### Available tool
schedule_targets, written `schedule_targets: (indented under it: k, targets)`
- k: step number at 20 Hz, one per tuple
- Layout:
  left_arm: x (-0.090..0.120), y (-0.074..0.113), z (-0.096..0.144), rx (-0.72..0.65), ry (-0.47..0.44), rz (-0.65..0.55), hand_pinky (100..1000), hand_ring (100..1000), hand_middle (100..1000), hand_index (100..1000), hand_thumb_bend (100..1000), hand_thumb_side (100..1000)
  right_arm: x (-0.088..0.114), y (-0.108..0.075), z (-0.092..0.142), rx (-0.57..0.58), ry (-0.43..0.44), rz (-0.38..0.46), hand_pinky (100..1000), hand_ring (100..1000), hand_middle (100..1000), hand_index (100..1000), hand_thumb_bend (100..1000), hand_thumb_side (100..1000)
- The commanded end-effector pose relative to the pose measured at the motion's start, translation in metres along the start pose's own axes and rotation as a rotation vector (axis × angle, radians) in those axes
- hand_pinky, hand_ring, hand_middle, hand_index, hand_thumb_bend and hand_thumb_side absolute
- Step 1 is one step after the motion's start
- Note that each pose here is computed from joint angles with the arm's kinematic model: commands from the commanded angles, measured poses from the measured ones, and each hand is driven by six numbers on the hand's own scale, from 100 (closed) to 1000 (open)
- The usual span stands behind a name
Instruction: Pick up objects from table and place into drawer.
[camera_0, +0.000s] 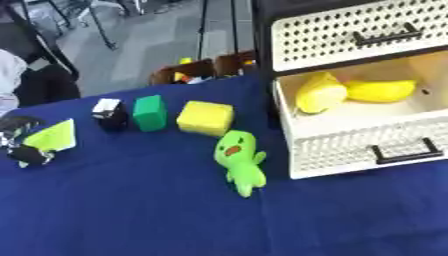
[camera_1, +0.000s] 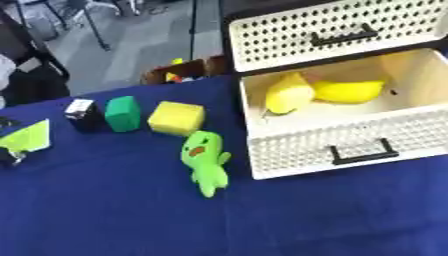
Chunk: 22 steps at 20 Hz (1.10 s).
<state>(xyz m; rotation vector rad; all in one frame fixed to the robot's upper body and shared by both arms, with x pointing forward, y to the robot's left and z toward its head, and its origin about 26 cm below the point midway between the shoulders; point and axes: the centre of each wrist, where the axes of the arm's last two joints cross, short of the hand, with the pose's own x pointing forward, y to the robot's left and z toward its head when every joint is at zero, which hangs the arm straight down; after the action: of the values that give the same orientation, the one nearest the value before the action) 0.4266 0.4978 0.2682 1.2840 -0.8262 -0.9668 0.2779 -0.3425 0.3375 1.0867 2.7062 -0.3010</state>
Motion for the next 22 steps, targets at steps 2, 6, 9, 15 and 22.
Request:
schedule_targets:
  k: [2, 6, 9, 15, 22]
  targets:
    - [-0.021, 0.016, 0.007, 0.042, 0.043, 0.004, 933, 975, 983, 1000, 311, 426, 0.000, -0.004, -0.010, -0.081, -0.067, -0.051, 563, 648, 612, 777, 100, 912]
    - [-0.021, 0.012, 0.006, 0.035, 0.058, -0.003, 933, 975, 991, 1000, 293, 399, 0.000, -0.005, -0.010, -0.091, -0.064, -0.058, 561, 644, 607, 777, 100, 911]
    - [-0.021, 0.010, 0.005, 0.046, 0.081, -0.023, 933, 972, 982, 995, 267, 367, 0.000, -0.004, -0.010, -0.094, -0.060, -0.062, 560, 644, 604, 777, 100, 912]
    - [-0.018, 0.006, 0.003, 0.045, 0.086, -0.024, 896, 935, 917, 949, 194, 379, 0.000, -0.004, -0.008, -0.095, -0.052, -0.063, 561, 645, 605, 776, 100, 906]
    - [-0.014, 0.010, 0.003, 0.018, 0.042, 0.029, 843, 889, 846, 898, 182, 402, 0.001, -0.004, -0.004, -0.090, -0.032, -0.060, 561, 645, 604, 777, 100, 901]
